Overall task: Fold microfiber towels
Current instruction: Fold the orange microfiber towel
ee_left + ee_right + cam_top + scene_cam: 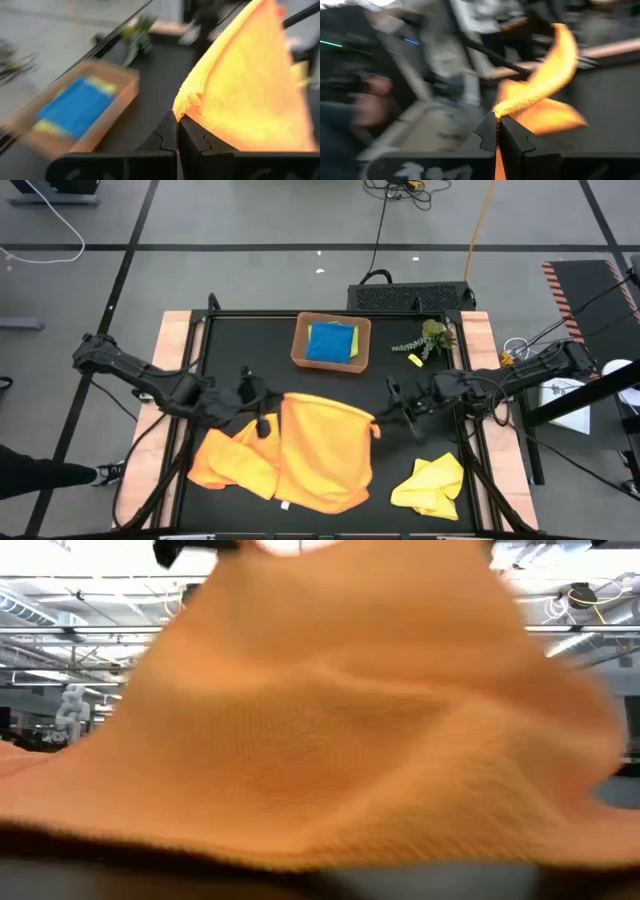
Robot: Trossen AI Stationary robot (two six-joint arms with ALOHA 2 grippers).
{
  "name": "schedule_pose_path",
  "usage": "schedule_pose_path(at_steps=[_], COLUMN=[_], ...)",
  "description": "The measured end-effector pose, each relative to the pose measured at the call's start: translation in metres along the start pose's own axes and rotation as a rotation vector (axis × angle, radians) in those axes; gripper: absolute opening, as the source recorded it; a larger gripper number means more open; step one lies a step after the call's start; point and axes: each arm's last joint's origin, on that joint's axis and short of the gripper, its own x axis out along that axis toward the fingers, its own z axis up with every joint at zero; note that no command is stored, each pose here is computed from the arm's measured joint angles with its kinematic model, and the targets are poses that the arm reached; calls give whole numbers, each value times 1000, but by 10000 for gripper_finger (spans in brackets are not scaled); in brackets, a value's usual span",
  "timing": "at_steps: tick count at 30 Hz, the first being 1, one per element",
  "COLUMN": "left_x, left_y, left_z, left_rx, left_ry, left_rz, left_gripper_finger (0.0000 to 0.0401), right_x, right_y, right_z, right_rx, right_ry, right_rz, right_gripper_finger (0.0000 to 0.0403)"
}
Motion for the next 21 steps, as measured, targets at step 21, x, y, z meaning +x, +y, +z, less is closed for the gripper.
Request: schedule_pose_path(at_steps=[21], left_x=[84], left_y=[13], left_z=[-46], left_rx=[147], left_ry=[352], left_rz=[103], left_gripper_finger=[1], right_x=[-12], right_y=[-43], right_z=[-25], right_rx=[-164], right_ry=[347], right_rz=[-271], right_gripper_finger=[0])
